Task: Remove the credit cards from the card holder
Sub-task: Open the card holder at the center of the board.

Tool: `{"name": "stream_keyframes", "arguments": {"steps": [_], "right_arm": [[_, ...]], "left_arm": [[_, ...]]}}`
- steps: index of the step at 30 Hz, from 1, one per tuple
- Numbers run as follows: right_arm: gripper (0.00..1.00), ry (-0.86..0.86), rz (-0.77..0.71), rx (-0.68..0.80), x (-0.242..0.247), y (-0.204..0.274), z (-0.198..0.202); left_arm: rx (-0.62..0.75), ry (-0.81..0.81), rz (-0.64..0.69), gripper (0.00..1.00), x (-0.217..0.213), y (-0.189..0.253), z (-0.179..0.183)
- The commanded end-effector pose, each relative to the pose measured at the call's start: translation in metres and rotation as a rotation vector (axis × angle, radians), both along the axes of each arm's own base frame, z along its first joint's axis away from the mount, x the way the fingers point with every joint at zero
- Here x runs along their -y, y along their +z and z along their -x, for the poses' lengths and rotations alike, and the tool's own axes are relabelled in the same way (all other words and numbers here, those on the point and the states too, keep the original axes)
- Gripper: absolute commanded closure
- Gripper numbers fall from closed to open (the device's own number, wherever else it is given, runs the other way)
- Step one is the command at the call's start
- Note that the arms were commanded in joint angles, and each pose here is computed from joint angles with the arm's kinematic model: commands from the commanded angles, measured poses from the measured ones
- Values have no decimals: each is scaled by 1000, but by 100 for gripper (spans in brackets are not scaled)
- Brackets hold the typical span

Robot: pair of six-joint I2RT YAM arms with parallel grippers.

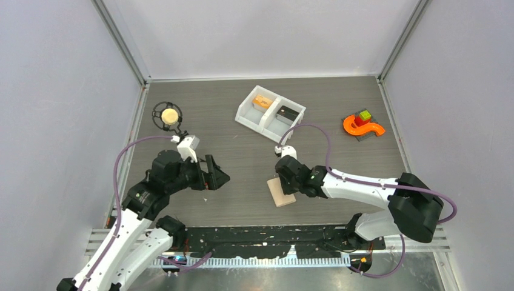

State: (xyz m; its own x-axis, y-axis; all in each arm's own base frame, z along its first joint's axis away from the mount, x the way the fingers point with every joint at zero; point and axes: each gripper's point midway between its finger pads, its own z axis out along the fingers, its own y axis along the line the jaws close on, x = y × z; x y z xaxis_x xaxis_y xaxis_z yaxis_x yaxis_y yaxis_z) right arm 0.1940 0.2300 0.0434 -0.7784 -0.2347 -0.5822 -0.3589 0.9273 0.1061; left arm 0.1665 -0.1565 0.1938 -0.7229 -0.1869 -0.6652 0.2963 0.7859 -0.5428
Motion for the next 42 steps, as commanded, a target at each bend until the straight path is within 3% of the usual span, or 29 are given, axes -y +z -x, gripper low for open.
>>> {"name": "stream_keyframes", "arguments": {"steps": [1, 13, 26, 33, 42], "right_arm": [[95, 109, -185, 44, -48, 31, 6], [95, 102, -489, -16, -90, 54, 23], [95, 68, -600, -18, -89, 64, 29], [95, 64, -600, -22, -87, 62, 31], [95, 37, -609, -14, -79, 63, 28]], "left_arm": [[11, -97, 46, 7, 16, 5, 4], [-92, -110, 154, 16, 47, -42, 5], [-172, -175, 181, 16, 90, -83, 1], [-207, -192, 175, 25, 101, -100, -3], [-266, -196, 108, 53, 98, -126, 1]]}}
